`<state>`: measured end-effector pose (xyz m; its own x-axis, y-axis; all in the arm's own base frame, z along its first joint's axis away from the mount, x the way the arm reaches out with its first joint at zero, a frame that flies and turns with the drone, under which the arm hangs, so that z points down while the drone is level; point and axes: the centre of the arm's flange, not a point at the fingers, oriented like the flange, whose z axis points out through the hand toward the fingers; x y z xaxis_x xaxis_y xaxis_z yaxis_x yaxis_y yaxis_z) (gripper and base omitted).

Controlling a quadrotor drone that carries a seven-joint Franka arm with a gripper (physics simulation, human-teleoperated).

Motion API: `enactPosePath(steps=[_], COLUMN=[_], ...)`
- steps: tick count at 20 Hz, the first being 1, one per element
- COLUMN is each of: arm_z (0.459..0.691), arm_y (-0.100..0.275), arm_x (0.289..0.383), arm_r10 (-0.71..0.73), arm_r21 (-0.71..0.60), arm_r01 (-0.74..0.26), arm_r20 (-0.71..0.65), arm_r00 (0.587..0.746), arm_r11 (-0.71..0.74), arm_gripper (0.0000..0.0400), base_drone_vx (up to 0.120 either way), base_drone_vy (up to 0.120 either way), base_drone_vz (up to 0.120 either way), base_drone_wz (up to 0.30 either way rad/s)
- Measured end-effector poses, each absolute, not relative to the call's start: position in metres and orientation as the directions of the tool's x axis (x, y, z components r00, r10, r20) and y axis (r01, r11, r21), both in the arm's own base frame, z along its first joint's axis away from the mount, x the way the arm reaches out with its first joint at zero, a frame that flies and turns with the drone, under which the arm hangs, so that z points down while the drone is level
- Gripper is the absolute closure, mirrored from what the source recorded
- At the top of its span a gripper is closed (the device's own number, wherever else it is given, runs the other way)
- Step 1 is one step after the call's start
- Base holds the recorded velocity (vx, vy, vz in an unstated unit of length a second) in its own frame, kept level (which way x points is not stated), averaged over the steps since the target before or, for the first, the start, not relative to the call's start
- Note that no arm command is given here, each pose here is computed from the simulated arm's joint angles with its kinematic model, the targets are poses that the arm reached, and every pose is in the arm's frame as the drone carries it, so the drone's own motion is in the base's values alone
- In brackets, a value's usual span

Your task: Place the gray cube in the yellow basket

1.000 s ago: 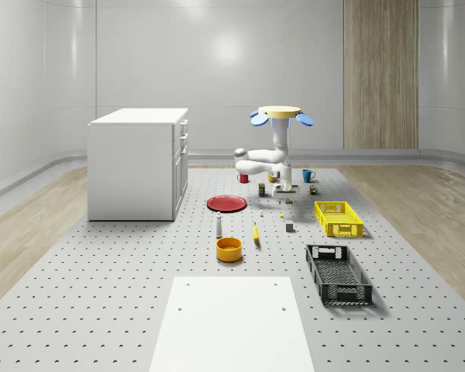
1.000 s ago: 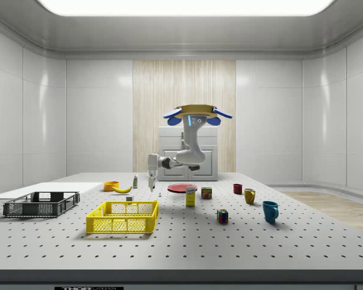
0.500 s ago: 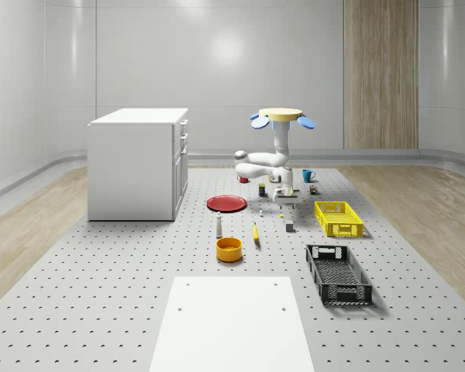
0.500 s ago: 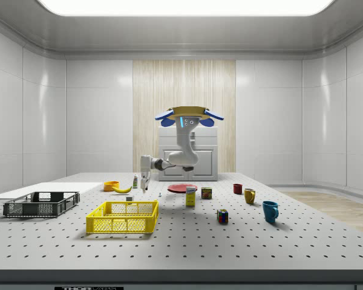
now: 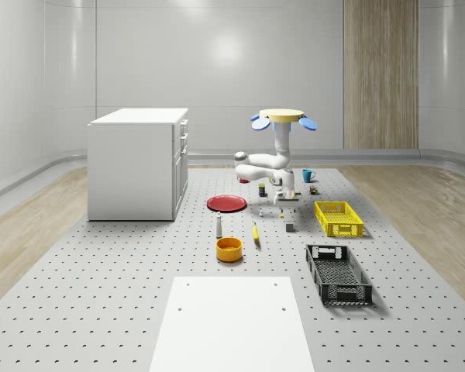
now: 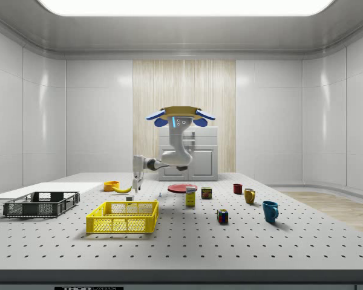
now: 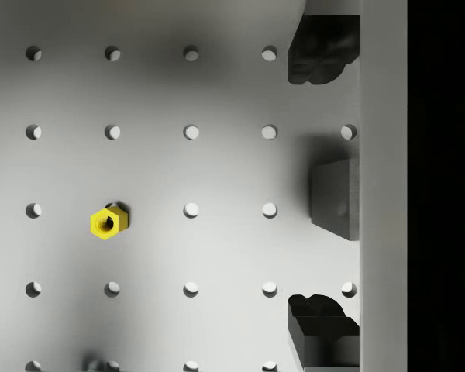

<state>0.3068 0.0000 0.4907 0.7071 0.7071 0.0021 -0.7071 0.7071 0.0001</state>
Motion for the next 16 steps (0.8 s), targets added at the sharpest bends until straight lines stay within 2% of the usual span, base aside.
enactPosePath(steps=[8,16], arm_z=[0.491,0.512], arm_y=[0.000,0.000], arm_x=[0.3068,0.3068], arm_r10=[0.707,0.707], arm_r21=[0.000,0.000], arm_r01=[-0.707,-0.707], arm_r20=[0.002,0.002], arm_r00=[0.707,0.707], arm_r11=[0.707,0.707], arm_gripper=[0.0000,0.0000], base_drone_vx=[0.120,0.005], base_drone_vy=[0.000,0.000], base_drone_vz=[0.000,0.000], base_drone_wz=[0.000,0.000])
